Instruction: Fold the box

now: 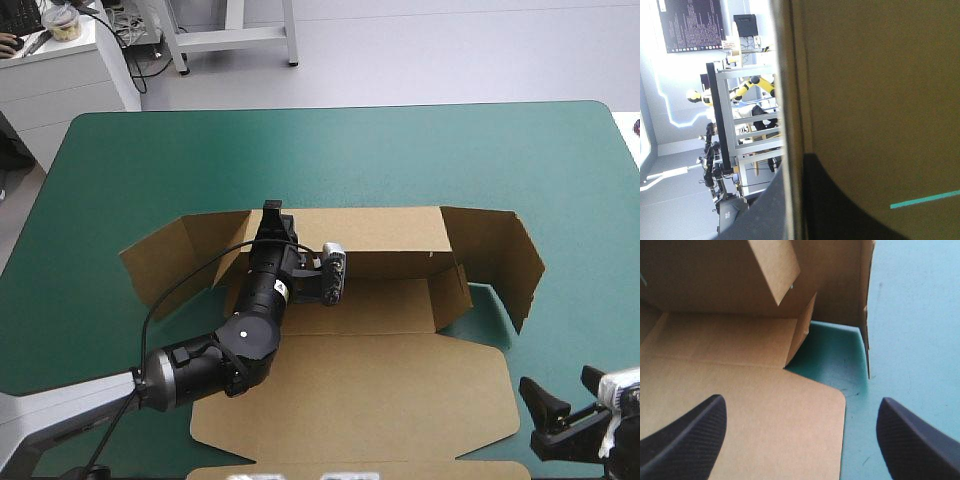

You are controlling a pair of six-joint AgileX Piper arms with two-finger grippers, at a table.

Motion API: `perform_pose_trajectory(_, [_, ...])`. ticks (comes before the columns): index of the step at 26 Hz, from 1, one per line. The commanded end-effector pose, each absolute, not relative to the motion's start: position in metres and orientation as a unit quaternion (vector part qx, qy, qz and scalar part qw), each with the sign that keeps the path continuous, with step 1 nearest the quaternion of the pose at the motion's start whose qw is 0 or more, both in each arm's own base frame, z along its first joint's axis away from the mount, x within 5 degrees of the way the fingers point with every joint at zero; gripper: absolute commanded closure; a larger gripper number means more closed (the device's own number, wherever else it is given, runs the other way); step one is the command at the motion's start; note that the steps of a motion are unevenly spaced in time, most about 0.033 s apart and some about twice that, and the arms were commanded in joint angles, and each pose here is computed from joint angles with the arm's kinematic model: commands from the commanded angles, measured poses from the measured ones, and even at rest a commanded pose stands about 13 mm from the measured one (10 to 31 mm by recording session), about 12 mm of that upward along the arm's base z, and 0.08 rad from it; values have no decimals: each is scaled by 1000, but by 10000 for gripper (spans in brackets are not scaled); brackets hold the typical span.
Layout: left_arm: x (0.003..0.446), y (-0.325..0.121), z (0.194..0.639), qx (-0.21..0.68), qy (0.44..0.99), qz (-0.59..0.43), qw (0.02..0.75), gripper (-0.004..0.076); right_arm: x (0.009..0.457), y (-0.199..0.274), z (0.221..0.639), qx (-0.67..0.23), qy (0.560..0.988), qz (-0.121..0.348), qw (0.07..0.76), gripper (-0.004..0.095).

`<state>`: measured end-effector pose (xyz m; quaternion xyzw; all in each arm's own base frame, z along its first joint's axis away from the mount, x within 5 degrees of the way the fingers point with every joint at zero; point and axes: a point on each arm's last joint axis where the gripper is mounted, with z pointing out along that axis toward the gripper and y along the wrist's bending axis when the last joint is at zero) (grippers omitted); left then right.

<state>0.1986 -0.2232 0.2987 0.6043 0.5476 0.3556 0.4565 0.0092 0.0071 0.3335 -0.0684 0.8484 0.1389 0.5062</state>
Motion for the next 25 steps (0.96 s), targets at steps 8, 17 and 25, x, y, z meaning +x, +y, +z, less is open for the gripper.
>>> perform_pose_trajectory(8, [196,-219,320,573,545,367,489,734,94,11,396,25,846,66,529,112])
perform_pose_trajectory(17, [197,-219,321,575,538,372,491,734,195,38,463,-15,861,14,508,112])
perform_pose_trajectory(25, [197,-219,321,573,539,373,492,734,312,43,447,-49,921,80,379,112])
